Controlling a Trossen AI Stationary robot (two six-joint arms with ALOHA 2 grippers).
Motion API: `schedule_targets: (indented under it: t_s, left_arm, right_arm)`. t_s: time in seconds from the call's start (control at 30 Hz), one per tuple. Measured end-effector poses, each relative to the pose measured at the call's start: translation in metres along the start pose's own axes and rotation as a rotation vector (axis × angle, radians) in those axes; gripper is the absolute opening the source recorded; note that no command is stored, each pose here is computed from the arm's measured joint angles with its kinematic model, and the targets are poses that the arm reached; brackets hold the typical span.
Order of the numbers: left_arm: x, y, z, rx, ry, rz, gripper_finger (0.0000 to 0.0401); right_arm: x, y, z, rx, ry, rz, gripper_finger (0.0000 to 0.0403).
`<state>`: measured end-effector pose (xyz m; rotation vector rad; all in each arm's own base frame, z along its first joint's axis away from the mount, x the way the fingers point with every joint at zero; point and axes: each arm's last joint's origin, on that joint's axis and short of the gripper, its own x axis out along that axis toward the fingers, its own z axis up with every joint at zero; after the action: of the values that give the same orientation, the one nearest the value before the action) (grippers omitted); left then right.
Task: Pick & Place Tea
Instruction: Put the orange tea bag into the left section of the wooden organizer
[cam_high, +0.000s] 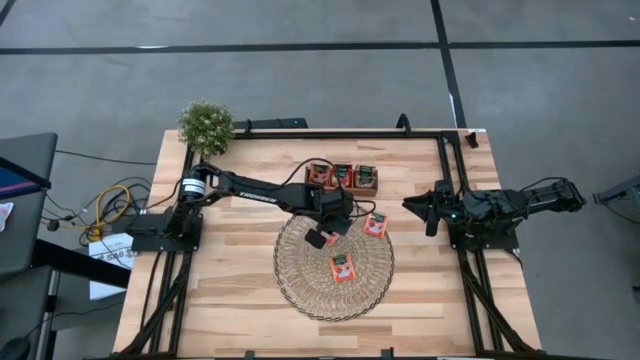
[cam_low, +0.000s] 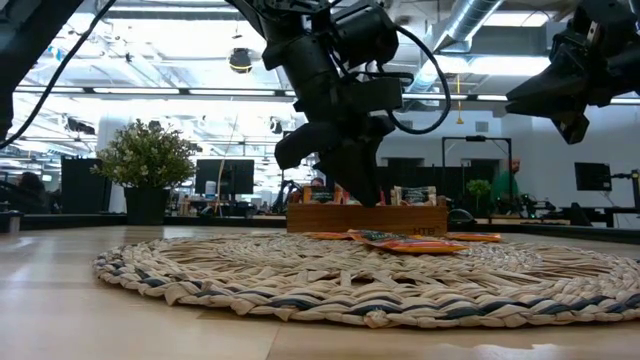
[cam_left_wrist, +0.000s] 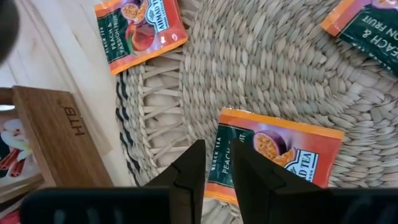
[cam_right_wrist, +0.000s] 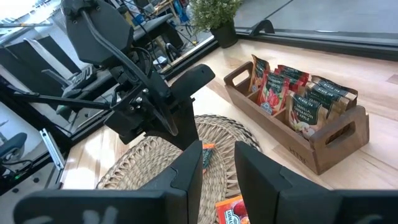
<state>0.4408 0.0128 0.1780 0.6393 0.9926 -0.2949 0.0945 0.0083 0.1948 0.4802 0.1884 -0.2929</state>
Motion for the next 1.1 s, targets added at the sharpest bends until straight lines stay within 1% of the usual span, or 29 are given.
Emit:
schedule_targets:
  t_s: [0.13, 0.33, 0.43, 0.57, 0.67, 0.77, 0.87, 0.97, 1.1]
  left_arm:
    - [0.0, 0.0, 0.0, -0.01, 0.0, 0.001, 0.0086]
    - [0.0, 0.0, 0.0, -0.01, -0.001, 0.002, 0.0141]
    - [0.0, 0.0, 0.001, -0.011, -0.023, -0.017, 0.016]
    - [0.002, -0.002, 0.0, -0.021, -0.052, -0.073, 0.0161]
    - [0.009, -0.004, -0.003, -0.022, -0.024, -0.079, 0.0156]
    - [0.019, -0.005, -0.005, -0.01, 0.001, -0.051, 0.0151]
    - [0.026, -0.006, -0.009, -0.011, 0.035, -0.054, 0.0146]
    - [0.026, -0.004, -0.011, -0.022, 0.036, -0.054, 0.0141]
    - [0.026, -0.002, -0.015, -0.051, 0.036, -0.082, 0.0133]
  right_arm:
    - [0.0, 0.0, 0.0, 0.0, 0.0, 0.0, 0.0085]
    - [0.0, 0.0, 0.0, 0.0, 0.0, 0.0, 0.0085]
    - [0.0, 0.0, 0.0, 0.0, 0.0, 0.0, 0.0085]
    - [0.0, 0.0, 0.0, 0.001, 0.0, 0.0, 0.0085]
    - [0.0, 0.0, 0.0, 0.001, 0.0, 0.001, 0.0085]
    - [0.0, 0.0, 0.0, 0.001, -0.001, 0.0, 0.0085]
    - [0.0, 0.0, 0.0, 0.007, 0.0, 0.0, 0.0085]
    - [0.0, 0.0, 0.0, 0.008, 0.0, 0.0, 0.0085]
    - [0.0, 0.0, 0.0, 0.004, -0.002, -0.003, 0.0085]
